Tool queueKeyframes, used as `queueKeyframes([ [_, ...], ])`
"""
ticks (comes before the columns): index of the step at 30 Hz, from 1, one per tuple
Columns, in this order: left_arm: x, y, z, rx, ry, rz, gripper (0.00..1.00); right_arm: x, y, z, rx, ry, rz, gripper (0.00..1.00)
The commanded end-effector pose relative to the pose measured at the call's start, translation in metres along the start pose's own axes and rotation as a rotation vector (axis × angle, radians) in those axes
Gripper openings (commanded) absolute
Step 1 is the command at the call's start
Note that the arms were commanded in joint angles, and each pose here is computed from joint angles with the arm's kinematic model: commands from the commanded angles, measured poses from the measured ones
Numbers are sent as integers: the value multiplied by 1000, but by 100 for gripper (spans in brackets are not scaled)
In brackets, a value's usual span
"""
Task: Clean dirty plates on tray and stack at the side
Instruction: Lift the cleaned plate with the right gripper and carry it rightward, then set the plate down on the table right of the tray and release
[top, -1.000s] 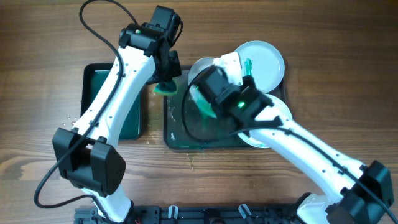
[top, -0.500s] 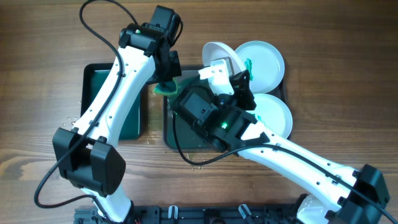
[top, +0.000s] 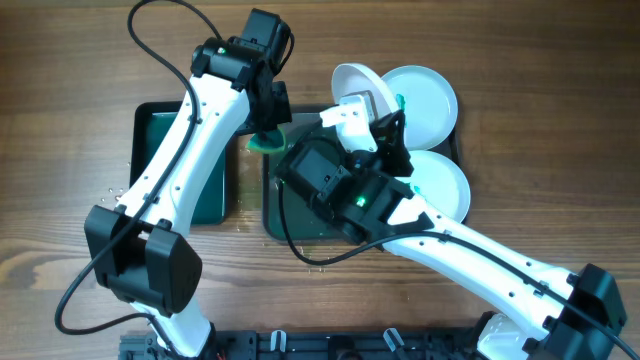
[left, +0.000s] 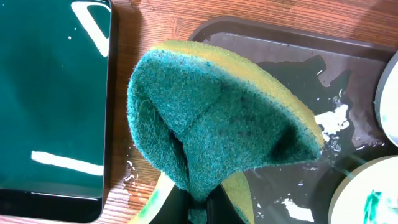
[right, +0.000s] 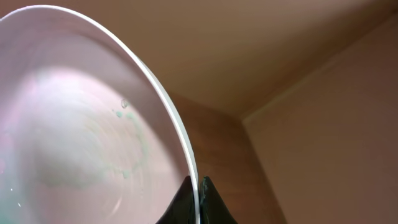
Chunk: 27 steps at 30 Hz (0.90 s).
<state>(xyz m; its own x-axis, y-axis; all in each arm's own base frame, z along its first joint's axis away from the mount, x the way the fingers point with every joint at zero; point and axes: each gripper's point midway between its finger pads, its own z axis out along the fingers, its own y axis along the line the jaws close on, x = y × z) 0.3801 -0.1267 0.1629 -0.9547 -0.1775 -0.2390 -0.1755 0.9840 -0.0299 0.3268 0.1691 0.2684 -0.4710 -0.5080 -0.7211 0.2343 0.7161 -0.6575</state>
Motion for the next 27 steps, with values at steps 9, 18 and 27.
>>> queueKeyframes([
  [9,-3,-2,-8,22,-15,12,4,60,83,14,-690,464,185,4],
  [18,-3,-2,-8,22,-16,12,4,91,31,94,-959,744,639,4],
  [27,-3,-2,-8,22,-15,13,4,206,-106,179,-502,943,1053,4],
])
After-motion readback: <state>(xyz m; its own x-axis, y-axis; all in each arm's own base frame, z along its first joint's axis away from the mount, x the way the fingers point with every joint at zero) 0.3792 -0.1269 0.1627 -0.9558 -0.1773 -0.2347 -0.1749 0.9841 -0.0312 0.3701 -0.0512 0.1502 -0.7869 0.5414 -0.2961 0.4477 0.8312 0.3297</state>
